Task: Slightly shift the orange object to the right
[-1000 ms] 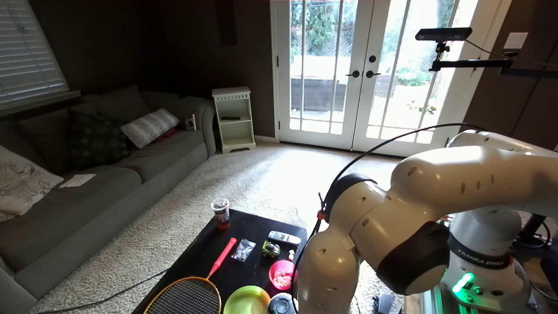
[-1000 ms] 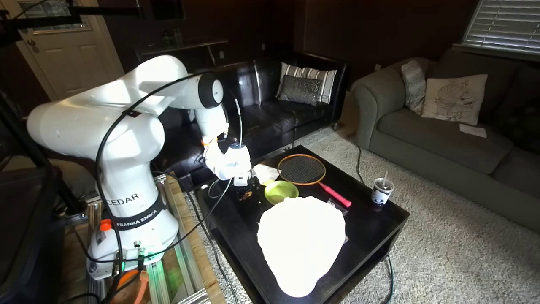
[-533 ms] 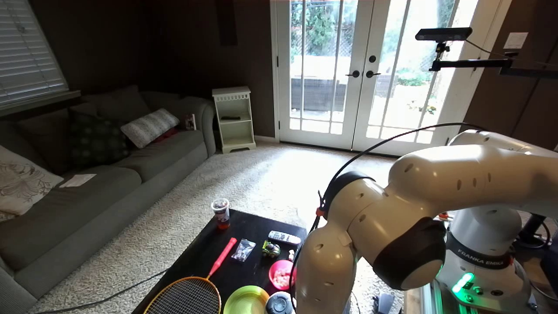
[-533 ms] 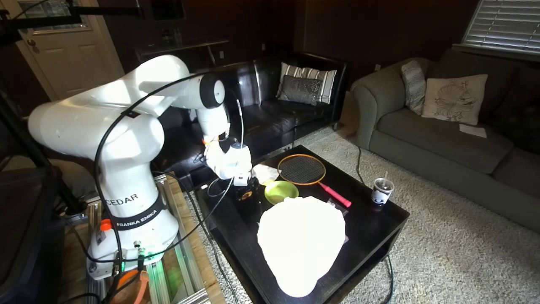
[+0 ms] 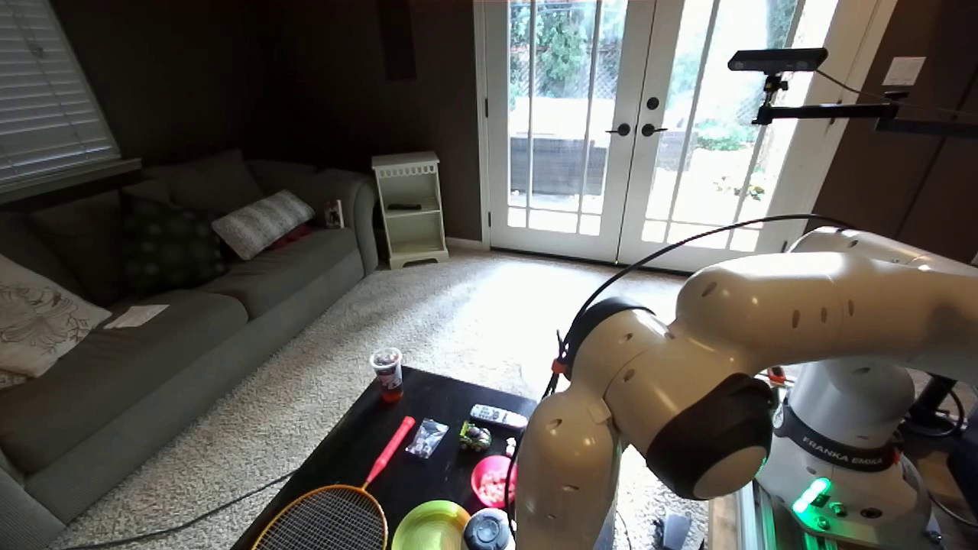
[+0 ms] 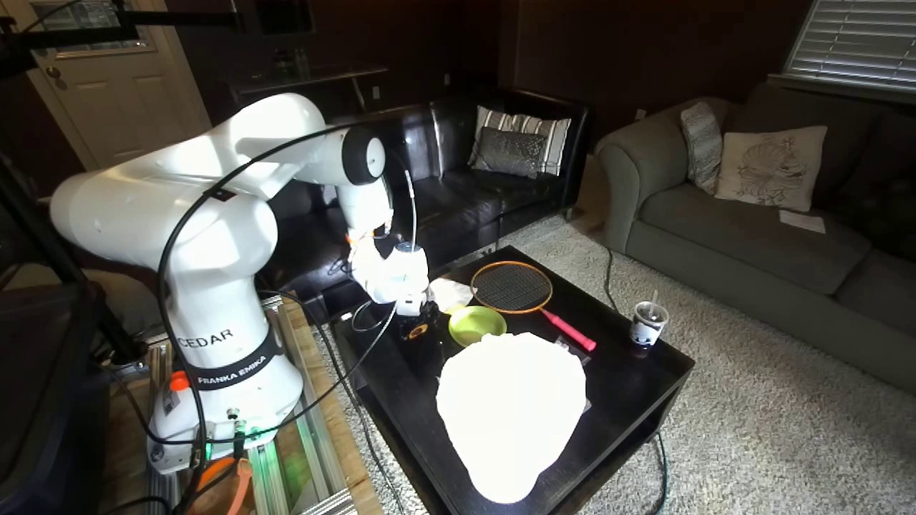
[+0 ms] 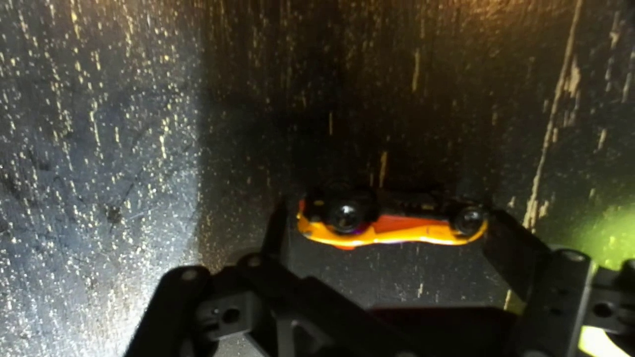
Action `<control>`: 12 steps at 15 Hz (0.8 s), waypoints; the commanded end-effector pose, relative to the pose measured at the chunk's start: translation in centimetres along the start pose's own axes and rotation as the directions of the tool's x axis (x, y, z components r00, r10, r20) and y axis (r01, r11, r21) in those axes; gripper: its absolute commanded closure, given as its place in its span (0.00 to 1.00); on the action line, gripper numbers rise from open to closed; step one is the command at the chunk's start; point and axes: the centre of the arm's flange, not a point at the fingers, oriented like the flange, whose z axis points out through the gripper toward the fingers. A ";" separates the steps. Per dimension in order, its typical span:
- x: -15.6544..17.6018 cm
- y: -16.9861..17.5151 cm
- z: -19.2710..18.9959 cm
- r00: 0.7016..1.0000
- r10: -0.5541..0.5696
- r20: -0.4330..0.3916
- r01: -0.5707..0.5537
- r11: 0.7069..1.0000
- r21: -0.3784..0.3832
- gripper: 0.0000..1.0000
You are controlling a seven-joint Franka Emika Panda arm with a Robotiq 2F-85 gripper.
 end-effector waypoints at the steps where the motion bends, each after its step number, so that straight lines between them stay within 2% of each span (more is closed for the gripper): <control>1: -0.6 -0.7 -0.3 0.999 0.022 0.026 -0.022 1.000 -0.016 0.00; 4: -0.7 -0.9 -0.4 0.999 0.027 0.029 -0.027 1.000 -0.014 0.00; 7: -0.6 -1.0 -0.4 0.999 0.029 0.026 -0.029 1.000 -0.013 0.05; 8: -0.6 -1.0 -0.4 0.999 0.029 0.025 -0.029 1.000 -0.013 0.22; 11: -0.6 -1.0 -0.5 0.999 0.030 0.024 -0.030 0.999 -0.015 0.42; 12: -0.6 -1.0 -0.5 0.999 0.031 0.023 -0.031 0.999 -0.014 0.42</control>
